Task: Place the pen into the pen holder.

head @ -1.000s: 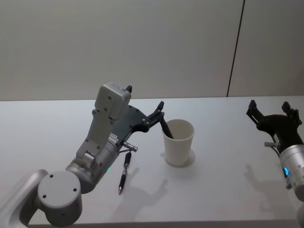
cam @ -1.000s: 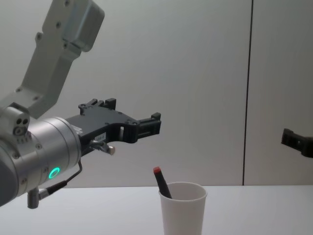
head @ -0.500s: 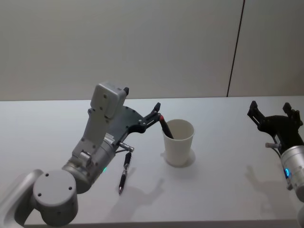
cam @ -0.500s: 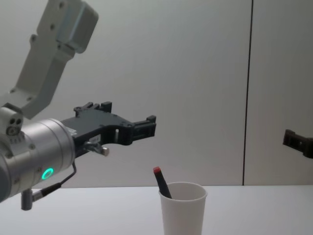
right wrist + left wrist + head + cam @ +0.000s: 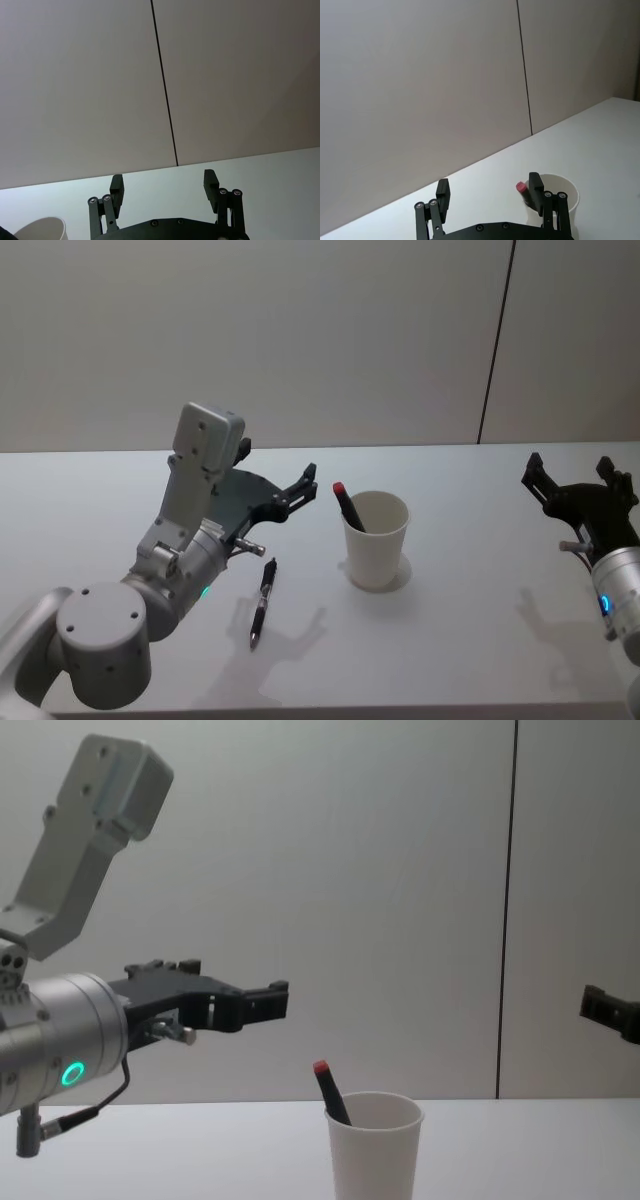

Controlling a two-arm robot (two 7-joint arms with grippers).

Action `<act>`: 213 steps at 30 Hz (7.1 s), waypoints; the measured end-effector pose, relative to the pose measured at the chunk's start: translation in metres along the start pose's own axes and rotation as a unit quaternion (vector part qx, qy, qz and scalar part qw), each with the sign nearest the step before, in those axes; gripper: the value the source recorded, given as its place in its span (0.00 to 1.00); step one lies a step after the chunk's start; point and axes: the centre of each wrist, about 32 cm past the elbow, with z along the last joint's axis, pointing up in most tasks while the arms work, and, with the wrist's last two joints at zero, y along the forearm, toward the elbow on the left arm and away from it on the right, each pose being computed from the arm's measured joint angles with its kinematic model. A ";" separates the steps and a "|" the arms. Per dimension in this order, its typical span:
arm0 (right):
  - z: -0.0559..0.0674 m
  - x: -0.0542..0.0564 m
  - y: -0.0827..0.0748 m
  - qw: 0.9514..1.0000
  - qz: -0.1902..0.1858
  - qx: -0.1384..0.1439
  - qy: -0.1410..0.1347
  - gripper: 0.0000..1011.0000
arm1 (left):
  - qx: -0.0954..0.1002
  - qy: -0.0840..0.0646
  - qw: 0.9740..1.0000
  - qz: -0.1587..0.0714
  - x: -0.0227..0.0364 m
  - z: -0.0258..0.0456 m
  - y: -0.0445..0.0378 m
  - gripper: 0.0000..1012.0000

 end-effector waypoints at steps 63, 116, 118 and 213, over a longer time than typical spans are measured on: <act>0.000 0.000 0.000 1.000 0.000 0.000 0.000 0.99 | 0.224 0.110 0.967 0.044 -0.0059 -0.0498 -0.0244 0.99; 0.000 0.000 0.000 1.000 0.000 0.000 0.000 0.99 | 0.301 0.055 0.952 0.034 -0.0030 -0.0747 -0.0380 0.77; 0.000 0.000 0.000 1.000 0.000 0.000 0.000 0.99 | 0.302 0.054 0.951 0.035 -0.0029 -0.0748 -0.0380 0.72; 0.000 0.000 0.000 1.000 0.000 0.000 0.000 0.99 | -0.123 -0.148 0.981 0.015 0.0116 -0.0194 -0.0247 0.13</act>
